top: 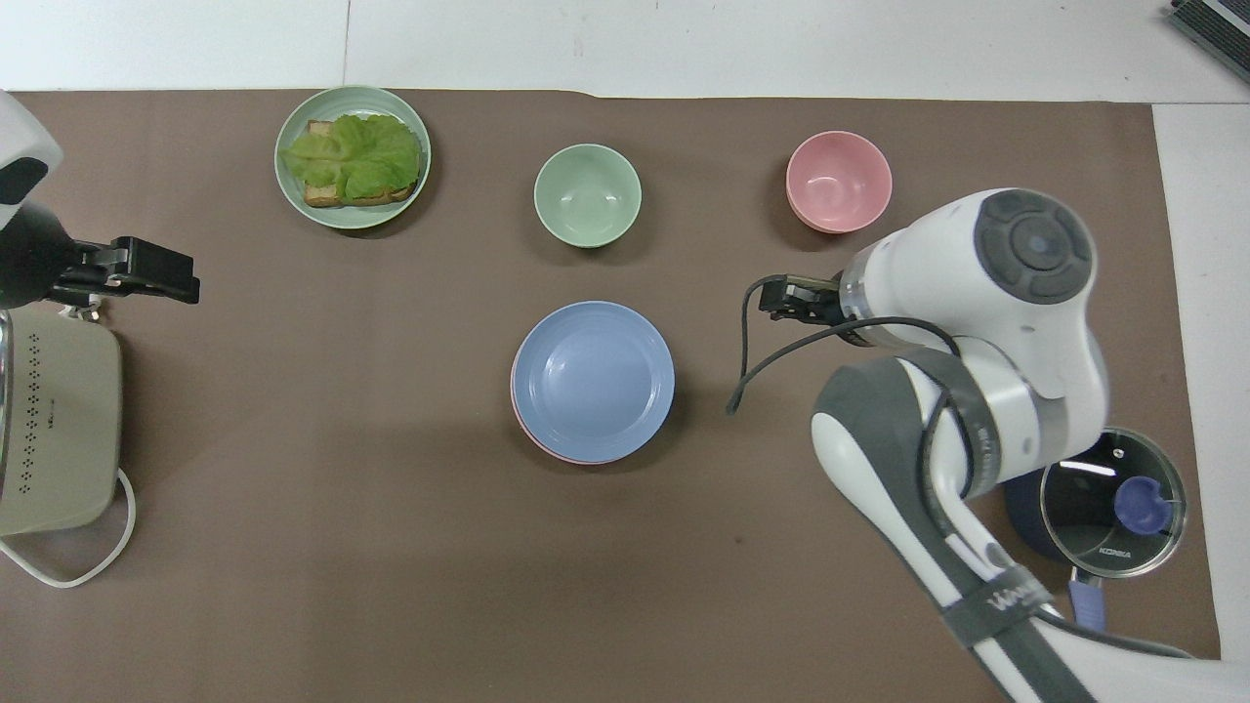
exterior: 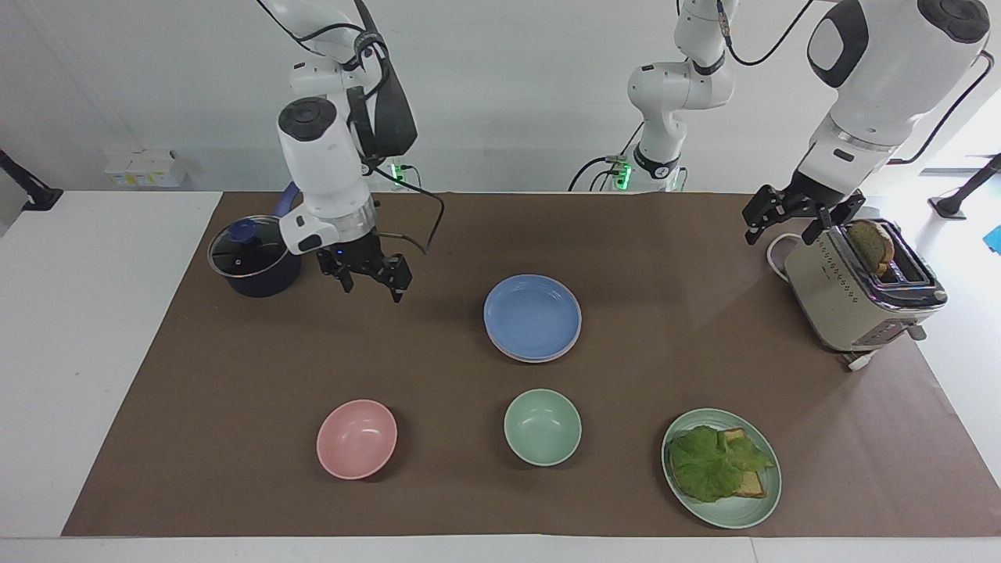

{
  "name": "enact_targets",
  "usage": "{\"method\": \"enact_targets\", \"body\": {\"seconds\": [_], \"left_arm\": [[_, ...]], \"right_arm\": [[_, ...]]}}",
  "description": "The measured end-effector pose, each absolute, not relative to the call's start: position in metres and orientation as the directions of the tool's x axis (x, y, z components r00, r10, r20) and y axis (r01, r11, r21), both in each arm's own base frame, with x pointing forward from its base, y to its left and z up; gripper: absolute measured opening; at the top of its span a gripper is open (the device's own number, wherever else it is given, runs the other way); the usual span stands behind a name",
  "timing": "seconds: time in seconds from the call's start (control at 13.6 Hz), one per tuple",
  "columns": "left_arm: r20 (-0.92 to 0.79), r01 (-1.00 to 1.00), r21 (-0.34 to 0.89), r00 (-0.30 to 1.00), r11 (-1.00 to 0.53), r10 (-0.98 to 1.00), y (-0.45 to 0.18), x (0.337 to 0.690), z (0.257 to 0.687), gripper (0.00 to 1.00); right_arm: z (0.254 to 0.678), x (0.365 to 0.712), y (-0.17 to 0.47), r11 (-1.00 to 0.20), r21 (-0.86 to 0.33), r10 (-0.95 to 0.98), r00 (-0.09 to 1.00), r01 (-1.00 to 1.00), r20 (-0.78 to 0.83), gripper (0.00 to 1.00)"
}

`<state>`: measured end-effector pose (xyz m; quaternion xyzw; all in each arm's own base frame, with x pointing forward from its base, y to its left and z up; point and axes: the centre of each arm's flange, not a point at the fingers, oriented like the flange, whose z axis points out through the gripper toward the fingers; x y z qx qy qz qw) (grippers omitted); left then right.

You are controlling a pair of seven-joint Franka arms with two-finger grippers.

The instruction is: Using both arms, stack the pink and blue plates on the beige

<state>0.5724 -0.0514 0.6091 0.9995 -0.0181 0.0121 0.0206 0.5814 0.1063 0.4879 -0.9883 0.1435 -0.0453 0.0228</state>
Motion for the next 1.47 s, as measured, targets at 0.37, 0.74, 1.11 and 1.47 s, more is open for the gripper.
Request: {"method": "enact_targets", "body": {"seconds": [0.37, 0.74, 1.11, 1.47], "left_arm": [[0.025, -0.037, 0.041, 0.999, -0.998, -0.036, -0.051, 0.572, 0.609, 1.0], [0.025, -0.037, 0.041, 0.999, -0.998, -0.036, -0.051, 0.572, 0.609, 1.0], [0.025, -0.037, 0.041, 0.999, -0.998, -0.036, -0.051, 0.572, 0.609, 1.0], [0.025, -0.037, 0.041, 0.999, -0.998, -0.036, -0.051, 0.572, 0.609, 1.0]], "right_arm": [[0.589, 0.554, 0.035, -0.969, -0.017, -0.247, 0.966, -0.246, 0.077, 1.0], [0.64, 0.545, 0.011, -0.981, 0.039, -0.185, 0.981, -0.188, 0.066, 1.0], [0.642, 0.555, 0.013, -0.988, 0.052, -0.144, 0.989, -0.146, 0.032, 1.0], [0.638, 0.553, 0.021, -0.991, 0.027, -0.13, 0.991, -0.13, 0.007, 1.0]]}}
